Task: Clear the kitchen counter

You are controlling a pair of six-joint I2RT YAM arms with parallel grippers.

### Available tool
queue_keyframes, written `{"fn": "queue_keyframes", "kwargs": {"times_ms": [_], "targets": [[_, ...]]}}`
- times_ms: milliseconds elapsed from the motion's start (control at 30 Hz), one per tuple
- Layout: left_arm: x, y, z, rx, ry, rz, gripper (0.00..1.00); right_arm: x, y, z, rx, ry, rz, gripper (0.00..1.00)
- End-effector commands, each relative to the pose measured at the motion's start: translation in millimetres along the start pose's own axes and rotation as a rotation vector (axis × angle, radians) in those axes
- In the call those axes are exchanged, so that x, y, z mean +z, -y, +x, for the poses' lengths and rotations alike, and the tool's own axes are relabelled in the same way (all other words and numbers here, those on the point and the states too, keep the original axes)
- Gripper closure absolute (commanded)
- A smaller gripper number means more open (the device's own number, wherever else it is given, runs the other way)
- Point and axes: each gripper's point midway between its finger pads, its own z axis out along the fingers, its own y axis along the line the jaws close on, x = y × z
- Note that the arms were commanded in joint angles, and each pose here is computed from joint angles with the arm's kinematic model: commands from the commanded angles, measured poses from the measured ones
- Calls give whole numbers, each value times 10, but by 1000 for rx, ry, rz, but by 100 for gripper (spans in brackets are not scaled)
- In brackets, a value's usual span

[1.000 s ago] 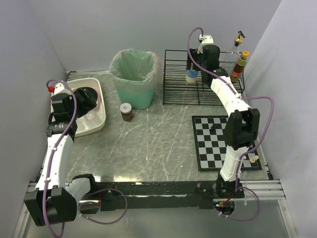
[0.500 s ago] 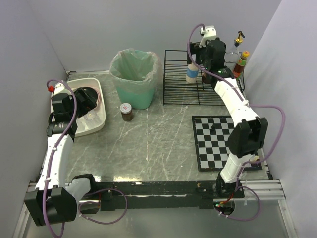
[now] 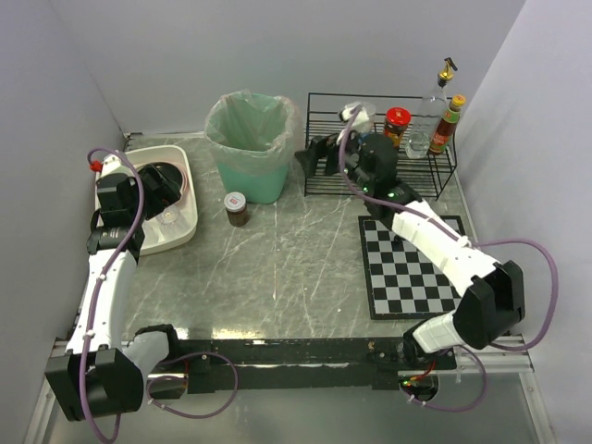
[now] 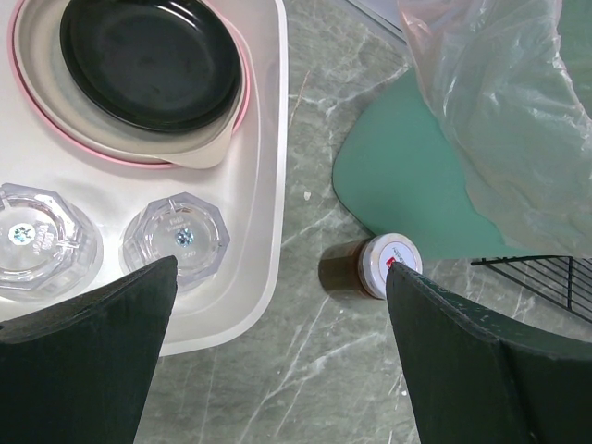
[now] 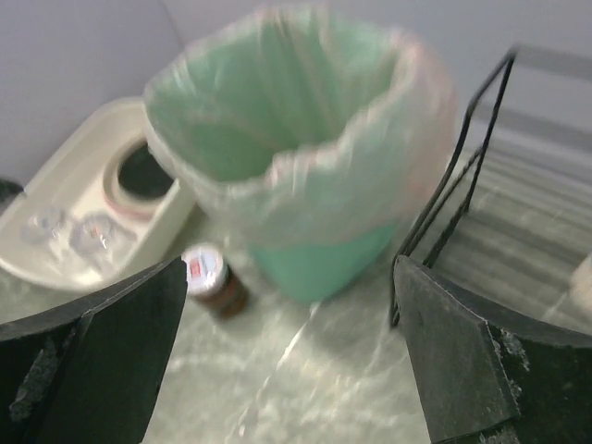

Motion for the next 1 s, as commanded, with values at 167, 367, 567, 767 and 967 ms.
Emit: {"fn": "queue_keyframes", "kwargs": {"times_ms": [167,367,567,767,967], "targets": [[-2,87,-154,16,46,35,1,100,-74,592,48,-114,202,0],[4,91,-158,17,44,36,1,161,-60,816,20,-140,161,4],[-3,88,-168,17,49,33,1,297,-476,1037,57,-218,37,1],[4,87,-152,19,45,34,1,648,-853,1517,154,-337,-21,0],[6,86,-152,20,43,35,1,970,-1164,1762,54,-317,32,0]]}}
